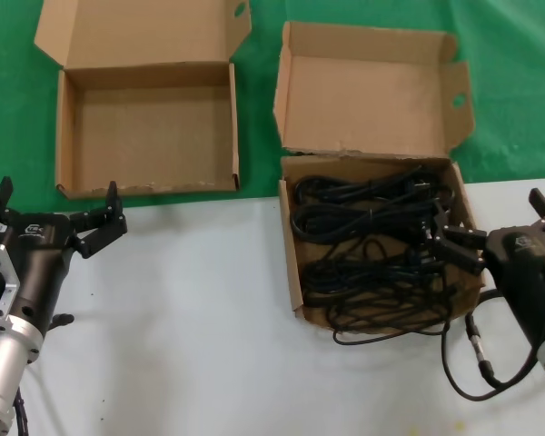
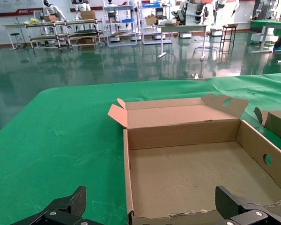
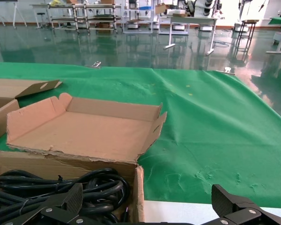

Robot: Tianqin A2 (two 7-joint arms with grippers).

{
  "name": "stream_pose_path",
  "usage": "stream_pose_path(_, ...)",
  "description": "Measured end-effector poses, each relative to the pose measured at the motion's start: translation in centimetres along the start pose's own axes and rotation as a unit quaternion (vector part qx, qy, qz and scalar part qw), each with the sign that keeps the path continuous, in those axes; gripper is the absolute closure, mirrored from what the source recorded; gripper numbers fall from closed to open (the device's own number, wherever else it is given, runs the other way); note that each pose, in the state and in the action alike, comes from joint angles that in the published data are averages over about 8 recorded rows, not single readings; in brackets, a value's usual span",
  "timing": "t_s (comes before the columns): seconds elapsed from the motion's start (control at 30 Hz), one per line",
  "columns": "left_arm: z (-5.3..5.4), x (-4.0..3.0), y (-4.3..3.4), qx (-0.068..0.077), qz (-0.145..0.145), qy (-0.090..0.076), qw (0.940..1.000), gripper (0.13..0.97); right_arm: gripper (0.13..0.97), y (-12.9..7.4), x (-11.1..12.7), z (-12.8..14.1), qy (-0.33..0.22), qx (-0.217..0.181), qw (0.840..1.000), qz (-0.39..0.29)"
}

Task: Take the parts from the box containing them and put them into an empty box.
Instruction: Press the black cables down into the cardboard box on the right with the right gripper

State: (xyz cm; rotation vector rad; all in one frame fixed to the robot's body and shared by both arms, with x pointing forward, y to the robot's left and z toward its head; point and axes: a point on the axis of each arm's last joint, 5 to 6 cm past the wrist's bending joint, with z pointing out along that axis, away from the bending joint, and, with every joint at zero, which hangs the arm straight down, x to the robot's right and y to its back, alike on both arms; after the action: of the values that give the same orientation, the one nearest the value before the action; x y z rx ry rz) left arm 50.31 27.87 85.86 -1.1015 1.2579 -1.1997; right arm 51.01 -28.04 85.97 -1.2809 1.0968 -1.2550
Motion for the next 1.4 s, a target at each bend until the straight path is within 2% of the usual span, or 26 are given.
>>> stream_pose_path(0.77,0.0,0.00,0.00,0.000,0.000,0.000,1.0000,0.132,0.130,0.0,0.0,0.0,0.000,0.000,1.000,0.000)
stream_pose_path(1.03,0.0,0.00,0.00,0.000,0.000,0.000,1.0000,0.161,0.130,-0.4,0.1,-0.3,-0.008,0.004,1.000,-0.001)
stream_pose_path(1.2,0.0,0.00,0.00,0.000,0.000,0.000,1.0000,0.208,0.130,-1.4,0.5,-1.0,-0.037,0.010,0.999,-0.018)
stream_pose_path(1.4,0.0,0.00,0.00,0.000,0.000,0.000,1.0000,0.276,0.130,-3.8,1.9,-1.9,-0.123,0.017,0.988,-0.093)
